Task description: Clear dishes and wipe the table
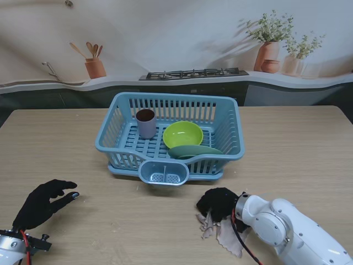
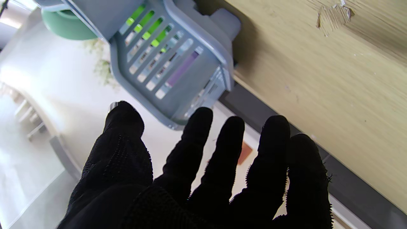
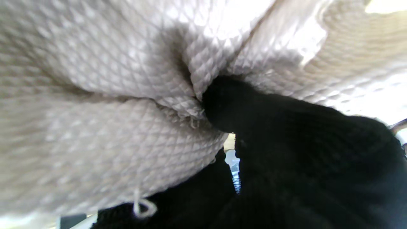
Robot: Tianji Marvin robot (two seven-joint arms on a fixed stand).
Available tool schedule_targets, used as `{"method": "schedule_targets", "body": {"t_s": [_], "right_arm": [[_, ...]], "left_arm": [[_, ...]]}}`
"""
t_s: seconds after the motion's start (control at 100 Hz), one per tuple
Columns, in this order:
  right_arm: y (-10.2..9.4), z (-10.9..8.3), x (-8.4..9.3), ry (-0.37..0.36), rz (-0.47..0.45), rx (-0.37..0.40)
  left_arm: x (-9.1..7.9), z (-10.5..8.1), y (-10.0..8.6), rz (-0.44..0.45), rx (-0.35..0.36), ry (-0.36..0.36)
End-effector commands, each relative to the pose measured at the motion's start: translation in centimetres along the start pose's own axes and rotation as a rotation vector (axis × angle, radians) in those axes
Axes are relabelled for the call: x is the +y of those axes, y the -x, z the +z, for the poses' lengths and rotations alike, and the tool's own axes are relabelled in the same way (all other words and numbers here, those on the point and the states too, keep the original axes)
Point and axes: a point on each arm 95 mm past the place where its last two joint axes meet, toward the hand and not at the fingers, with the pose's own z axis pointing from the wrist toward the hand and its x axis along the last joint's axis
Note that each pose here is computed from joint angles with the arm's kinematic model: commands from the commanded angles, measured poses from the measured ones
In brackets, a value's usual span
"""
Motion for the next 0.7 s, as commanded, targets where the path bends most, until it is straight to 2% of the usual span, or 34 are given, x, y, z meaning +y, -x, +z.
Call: {"method": "schedule_targets", "body": {"t_s": [0.0,0.14,0.31,0.69], "right_arm": [[-1.7,0.6,-1.6,-0.038,0.043,0.023],[-3.2,0.6,-0.7,0.009,0.15,0.059],[-3.8,-0.2,-0.3,0.056,0.244,0.092],[-3.5,-1.8,0.0,0.046,0.306,0.154]], "left_arm": [[0.2,0.0,-0.2,-0.006,-0.001,0.008],[0.2,0.0,-0.1,-0.006,0.0,0.004],[0.2,0.0,-0.1,-0.005,-0.001,0.004],[0.2,0.2,-0.1,-0.004,-0.004,0.013]]}}
